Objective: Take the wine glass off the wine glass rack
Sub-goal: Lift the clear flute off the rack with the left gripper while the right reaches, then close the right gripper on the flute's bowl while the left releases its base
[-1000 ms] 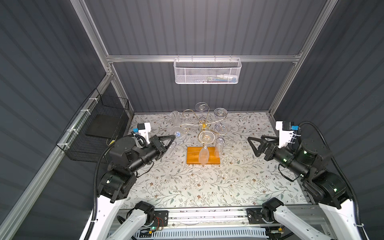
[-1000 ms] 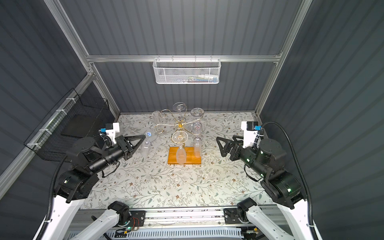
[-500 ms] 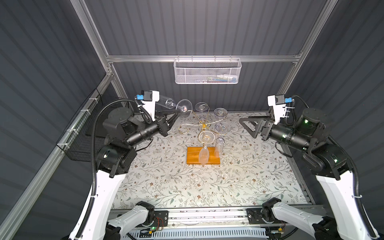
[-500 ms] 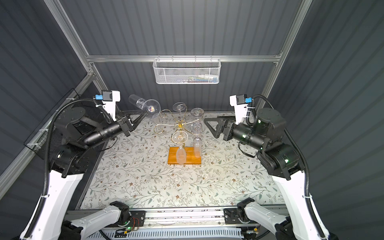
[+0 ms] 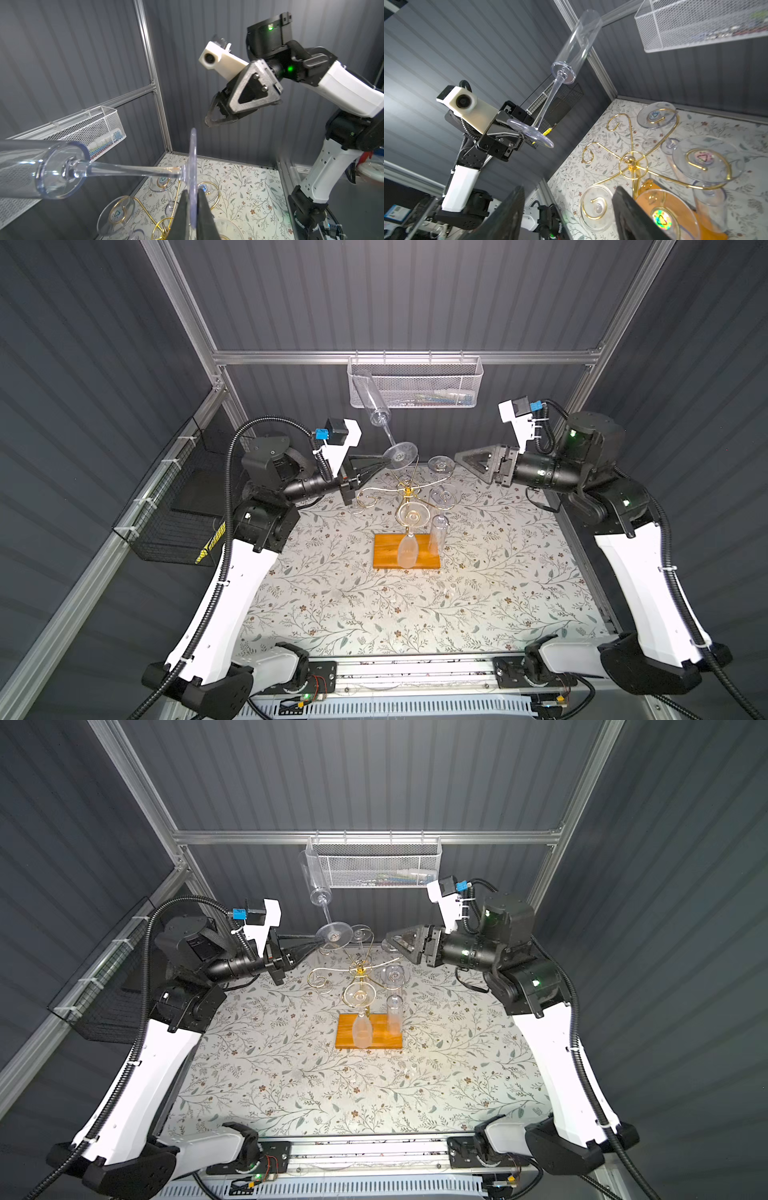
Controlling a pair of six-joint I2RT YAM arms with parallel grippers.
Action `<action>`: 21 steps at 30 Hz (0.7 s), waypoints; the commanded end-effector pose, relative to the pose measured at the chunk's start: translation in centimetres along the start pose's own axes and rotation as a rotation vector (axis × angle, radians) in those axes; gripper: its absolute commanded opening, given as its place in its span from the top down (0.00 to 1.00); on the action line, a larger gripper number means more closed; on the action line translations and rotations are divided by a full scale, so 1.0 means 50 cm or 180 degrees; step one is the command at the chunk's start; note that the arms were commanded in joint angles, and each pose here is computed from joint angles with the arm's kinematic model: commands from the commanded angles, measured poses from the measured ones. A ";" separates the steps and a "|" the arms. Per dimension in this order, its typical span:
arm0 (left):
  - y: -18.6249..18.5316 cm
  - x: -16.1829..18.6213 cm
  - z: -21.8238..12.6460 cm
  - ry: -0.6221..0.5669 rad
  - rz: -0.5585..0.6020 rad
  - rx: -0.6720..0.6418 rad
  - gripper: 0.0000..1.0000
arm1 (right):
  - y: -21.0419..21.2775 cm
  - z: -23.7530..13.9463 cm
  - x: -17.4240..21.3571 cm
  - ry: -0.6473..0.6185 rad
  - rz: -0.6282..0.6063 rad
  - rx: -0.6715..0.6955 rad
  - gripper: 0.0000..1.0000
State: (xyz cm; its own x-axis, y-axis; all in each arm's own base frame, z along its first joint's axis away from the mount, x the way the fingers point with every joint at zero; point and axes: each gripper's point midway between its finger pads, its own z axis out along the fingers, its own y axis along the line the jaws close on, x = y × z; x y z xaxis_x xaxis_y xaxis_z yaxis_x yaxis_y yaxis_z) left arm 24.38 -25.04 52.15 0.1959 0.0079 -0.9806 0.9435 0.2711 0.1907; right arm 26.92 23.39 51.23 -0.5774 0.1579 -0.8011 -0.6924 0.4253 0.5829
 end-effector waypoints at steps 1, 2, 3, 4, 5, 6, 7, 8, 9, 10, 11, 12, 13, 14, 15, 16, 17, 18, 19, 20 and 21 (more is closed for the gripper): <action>-0.033 -0.028 0.007 -0.0228 0.0607 0.0299 1.00 | 0.036 -0.004 -0.018 -0.0005 -0.0033 -0.0303 0.37; -0.037 -0.025 0.012 -0.0230 0.0644 0.0340 1.00 | 0.038 -0.002 -0.020 0.0001 -0.0016 -0.0348 0.38; -0.042 -0.023 0.019 -0.0234 0.0690 0.0380 1.00 | 0.040 0.000 -0.023 0.0006 0.0002 -0.0397 0.40; -0.048 -0.017 0.027 -0.0223 0.0737 0.0428 1.00 | 0.041 0.003 -0.023 0.0020 0.0021 -0.0438 0.42; -0.054 -0.011 0.033 -0.0212 0.0775 0.0469 1.00 | 0.042 0.006 -0.024 0.0031 0.0032 -0.0467 0.44; -0.061 -0.005 0.043 -0.0195 0.0826 0.0518 1.00 | 0.042 0.009 -0.023 0.0050 0.0058 -0.0503 0.46; -0.067 0.002 0.051 -0.0169 0.0868 0.0554 1.00 | 0.042 0.013 -0.023 0.0065 0.0082 -0.0530 0.49; -0.073 0.007 0.059 -0.0150 0.0912 0.0584 1.00 | 0.041 0.016 -0.022 0.0078 0.0102 -0.0554 0.50; -0.079 0.013 0.067 -0.0125 0.0931 0.0613 1.00 | 0.041 0.019 -0.022 0.0097 0.0134 -0.0587 0.52; -0.082 0.020 0.074 -0.0094 0.0962 0.0628 1.00 | 0.043 0.020 -0.021 0.0104 0.0144 -0.0621 0.54; -0.085 0.025 0.081 -0.0073 0.0989 0.0644 1.00 | 0.043 0.021 -0.020 0.0113 0.0158 -0.0640 0.55; -0.089 0.030 0.086 -0.0049 0.1020 0.0663 1.00 | 0.043 0.022 -0.019 0.0114 0.0171 -0.0654 0.56; -0.094 0.035 0.093 -0.0025 0.1044 0.0684 1.00 | 0.042 0.023 -0.018 0.0115 0.0184 -0.0661 0.57; -0.098 0.038 0.097 -0.0008 0.1070 0.0697 1.00 | 0.041 0.024 -0.016 0.0118 0.0196 -0.0665 0.57; -0.102 0.041 0.102 0.0009 0.1086 0.0716 1.00 | 0.038 0.025 -0.013 0.0124 0.0214 -0.0662 0.58; -0.106 0.043 0.106 0.0017 0.1112 0.0725 1.00 | 0.036 0.025 -0.010 0.0131 0.0220 -0.0657 0.59; -0.108 0.045 0.110 0.0020 0.1139 0.0727 1.00 | 0.032 0.026 -0.006 0.0141 0.0241 -0.0645 0.60; -0.111 0.046 0.113 0.0021 0.1159 0.0732 1.00 | 0.030 0.026 -0.002 0.0146 0.0253 -0.0642 0.60; -0.115 0.046 0.115 0.0019 0.1177 0.0743 1.00 | 0.028 0.026 0.001 0.0148 0.0259 -0.0632 0.60; -0.118 0.047 0.118 0.0020 0.1190 0.0754 1.00 | 0.026 0.025 0.003 0.0145 0.0255 -0.0617 0.60; -0.121 0.046 0.119 0.0014 0.1221 0.0754 1.00 | 0.024 0.023 0.005 0.0140 0.0253 -0.0591 0.59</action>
State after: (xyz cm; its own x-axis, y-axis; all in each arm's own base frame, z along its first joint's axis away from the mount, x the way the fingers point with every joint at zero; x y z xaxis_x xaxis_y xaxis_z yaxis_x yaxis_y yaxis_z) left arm 21.46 -32.58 46.95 0.4475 0.0915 -0.8896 0.8932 0.0031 0.4497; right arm 27.30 25.19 50.93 -0.6671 0.1424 -0.7313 -0.6877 0.2599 0.6779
